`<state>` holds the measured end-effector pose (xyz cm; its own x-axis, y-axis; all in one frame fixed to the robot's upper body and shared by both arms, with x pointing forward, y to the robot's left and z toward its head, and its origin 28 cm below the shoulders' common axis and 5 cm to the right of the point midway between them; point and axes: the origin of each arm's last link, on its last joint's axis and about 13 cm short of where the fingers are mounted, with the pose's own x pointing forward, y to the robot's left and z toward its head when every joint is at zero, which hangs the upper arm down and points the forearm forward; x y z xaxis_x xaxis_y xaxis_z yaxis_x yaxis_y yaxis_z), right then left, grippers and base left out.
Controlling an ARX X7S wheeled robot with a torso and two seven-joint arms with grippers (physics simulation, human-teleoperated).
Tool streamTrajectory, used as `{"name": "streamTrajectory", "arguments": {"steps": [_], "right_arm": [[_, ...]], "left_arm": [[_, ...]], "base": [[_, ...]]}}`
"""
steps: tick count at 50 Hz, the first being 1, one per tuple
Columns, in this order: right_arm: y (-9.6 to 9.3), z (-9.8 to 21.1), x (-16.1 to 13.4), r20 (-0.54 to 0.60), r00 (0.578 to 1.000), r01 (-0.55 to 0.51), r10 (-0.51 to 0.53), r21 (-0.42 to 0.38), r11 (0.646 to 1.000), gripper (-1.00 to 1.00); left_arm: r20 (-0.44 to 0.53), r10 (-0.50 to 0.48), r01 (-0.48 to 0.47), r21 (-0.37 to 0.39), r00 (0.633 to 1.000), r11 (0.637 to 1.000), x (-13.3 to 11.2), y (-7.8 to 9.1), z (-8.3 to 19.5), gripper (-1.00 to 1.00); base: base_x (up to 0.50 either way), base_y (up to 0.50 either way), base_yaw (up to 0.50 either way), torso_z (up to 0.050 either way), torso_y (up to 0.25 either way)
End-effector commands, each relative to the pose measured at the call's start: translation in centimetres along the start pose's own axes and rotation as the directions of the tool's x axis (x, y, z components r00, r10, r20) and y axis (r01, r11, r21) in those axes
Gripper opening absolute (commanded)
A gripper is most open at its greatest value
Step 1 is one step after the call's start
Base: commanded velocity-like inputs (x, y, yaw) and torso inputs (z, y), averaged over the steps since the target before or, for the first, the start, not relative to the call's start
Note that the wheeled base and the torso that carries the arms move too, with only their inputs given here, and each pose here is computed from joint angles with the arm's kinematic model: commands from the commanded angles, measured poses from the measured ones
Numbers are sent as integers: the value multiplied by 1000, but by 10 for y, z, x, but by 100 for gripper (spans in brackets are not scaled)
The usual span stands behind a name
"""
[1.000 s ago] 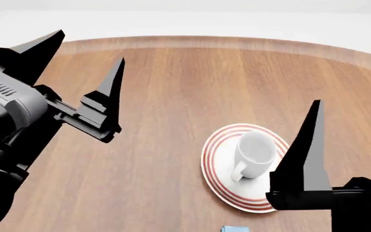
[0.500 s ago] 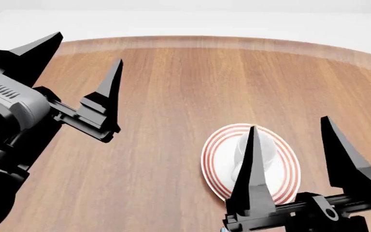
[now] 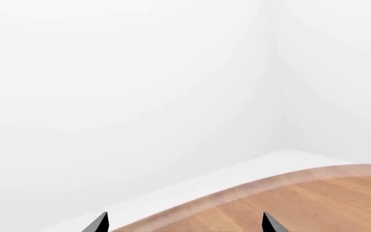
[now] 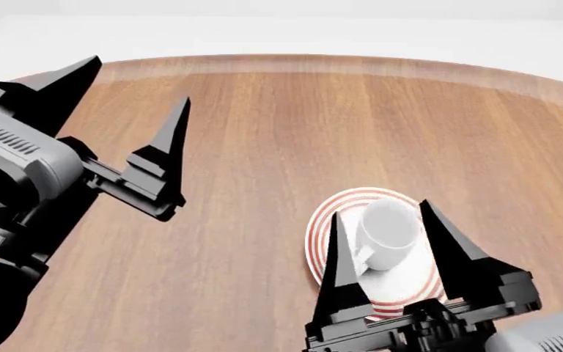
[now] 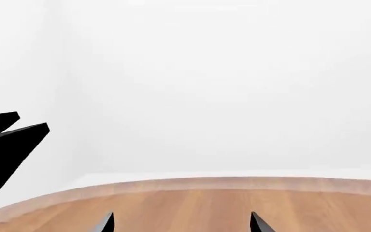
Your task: Pick up the white mug and put it on the plate, and put the chocolate pudding to the right of the plate.
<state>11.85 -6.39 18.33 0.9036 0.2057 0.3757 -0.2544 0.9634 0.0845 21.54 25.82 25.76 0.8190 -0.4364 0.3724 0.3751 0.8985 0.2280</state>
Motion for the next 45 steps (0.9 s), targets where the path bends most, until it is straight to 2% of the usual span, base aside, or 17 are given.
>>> {"name": "streamTrajectory", "arguments": {"steps": [1,7,25,28,33,45], "right_arm": [[-4,7,-14,-187,979,69,-84,-86,994,100],[-4,6,-16,-246,964,80,-102,-97,992,100],[-7,-1,-15,-303,937,114,-172,-200,973,100],[-6,0,-15,-316,933,113,-173,-200,973,100],[-2,2,-17,-417,893,113,-170,-159,981,100],[0,0,-22,-485,859,103,-165,-151,983,100]], "left_arm": [[34,-36,37,-10,999,999,2,-3,4,100],[36,-31,32,-18,999,999,0,-2,5,100],[42,-29,31,-39,999,999,-2,-1,6,100],[39,-31,33,-43,999,999,-1,-2,5,100],[37,-32,34,-47,999,998,0,-2,5,100],[31,-32,33,-48,999,998,0,-2,4,100]], "base": [[0,0,0,0,0],[0,0,0,0,0],[0,0,0,0,0],[0,0,0,0,0],[0,0,0,0,0],[0,0,0,0,0]]}}
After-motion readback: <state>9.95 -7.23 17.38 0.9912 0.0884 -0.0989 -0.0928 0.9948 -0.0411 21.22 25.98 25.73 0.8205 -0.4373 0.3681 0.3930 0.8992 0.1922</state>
